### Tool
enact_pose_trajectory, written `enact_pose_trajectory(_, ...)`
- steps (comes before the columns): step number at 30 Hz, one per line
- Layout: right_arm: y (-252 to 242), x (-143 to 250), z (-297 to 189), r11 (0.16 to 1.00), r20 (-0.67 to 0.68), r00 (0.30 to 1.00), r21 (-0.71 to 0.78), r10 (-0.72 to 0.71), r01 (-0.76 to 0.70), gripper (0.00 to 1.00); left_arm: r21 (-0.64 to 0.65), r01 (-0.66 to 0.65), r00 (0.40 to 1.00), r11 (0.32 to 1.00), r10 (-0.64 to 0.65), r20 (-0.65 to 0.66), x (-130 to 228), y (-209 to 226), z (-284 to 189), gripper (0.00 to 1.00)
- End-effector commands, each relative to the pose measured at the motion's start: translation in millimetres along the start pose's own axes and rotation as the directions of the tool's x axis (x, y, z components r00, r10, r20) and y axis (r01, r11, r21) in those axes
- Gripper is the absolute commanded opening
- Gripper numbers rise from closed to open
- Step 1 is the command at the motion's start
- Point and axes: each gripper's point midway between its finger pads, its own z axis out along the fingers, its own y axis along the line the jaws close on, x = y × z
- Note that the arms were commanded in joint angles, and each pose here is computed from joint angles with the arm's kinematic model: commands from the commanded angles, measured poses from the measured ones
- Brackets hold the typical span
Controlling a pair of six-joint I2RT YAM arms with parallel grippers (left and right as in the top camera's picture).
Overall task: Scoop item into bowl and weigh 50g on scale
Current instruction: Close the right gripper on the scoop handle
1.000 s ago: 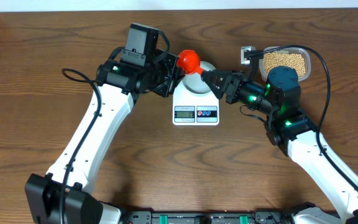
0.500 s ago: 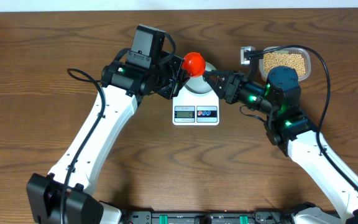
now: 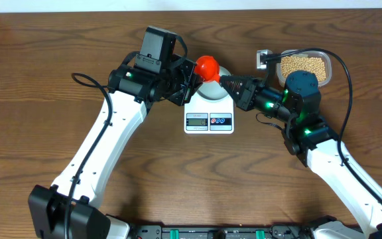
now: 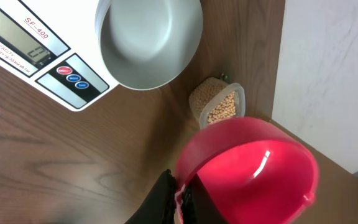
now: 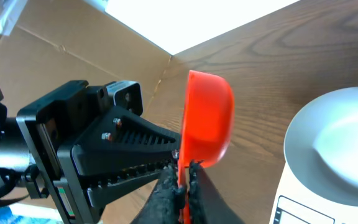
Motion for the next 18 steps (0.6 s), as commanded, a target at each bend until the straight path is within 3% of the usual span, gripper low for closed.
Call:
enact_pose_trajectory(1, 6.4, -1.2, 2.2, 1.000, -0.004, 1.000, -0.017, -0.017, 0.017, 0.01, 0.018, -0.009, 1.000, 1.000, 0.009, 0.012, 1.1, -6.0, -4.7, 0.07)
enact_pose_trajectory(10, 4.2, 0.7, 2.2, 1.000, -0.012, 1.000, -0.009, -0.009, 0.009, 0.01, 0.018, -0.009, 1.000, 1.000, 0.009, 0.012, 1.1, -6.0, -4.7, 0.08)
enact_pose_trajectory(11, 3.6, 1.3, 2.2, 1.000, -0.014, 1.000, -0.006, -0.007, 0.007, 0.01, 0.018, -0.009, 1.000, 1.000, 0.009, 0.012, 1.1, -6.0, -4.7, 0.17)
enact_pose_trajectory(13, 2.9, 2.0, 2.2, 1.000, -0.017, 1.000, -0.004, -0.005, 0.005, 0.01, 0.018, -0.009, 1.000, 1.000, 0.009, 0.012, 1.1, -6.0, -4.7, 0.71)
enact_pose_trajectory(14, 2.9, 2.0, 2.2, 1.000, -0.017, 1.000, -0.004, -0.005, 0.005, 0.01, 0.018, -0.009, 1.000, 1.000, 0.009, 0.012, 1.1, -6.0, -4.7, 0.87)
enact_pose_trajectory(15, 2.9, 2.0, 2.2, 1.000, -0.017, 1.000, -0.004, -0.005, 0.005, 0.01, 0.018, -0.009, 1.000, 1.000, 0.009, 0.012, 1.0, -6.1, -4.8, 0.92)
enact_pose_trajectory(18, 2.8, 1.8, 2.2, 1.000, -0.016, 1.000, -0.003, -0.005, 0.005, 0.01, 0.021, -0.010, 1.000, 1.000, 0.010, 0.012, 1.0, -6.9, -4.8, 0.92)
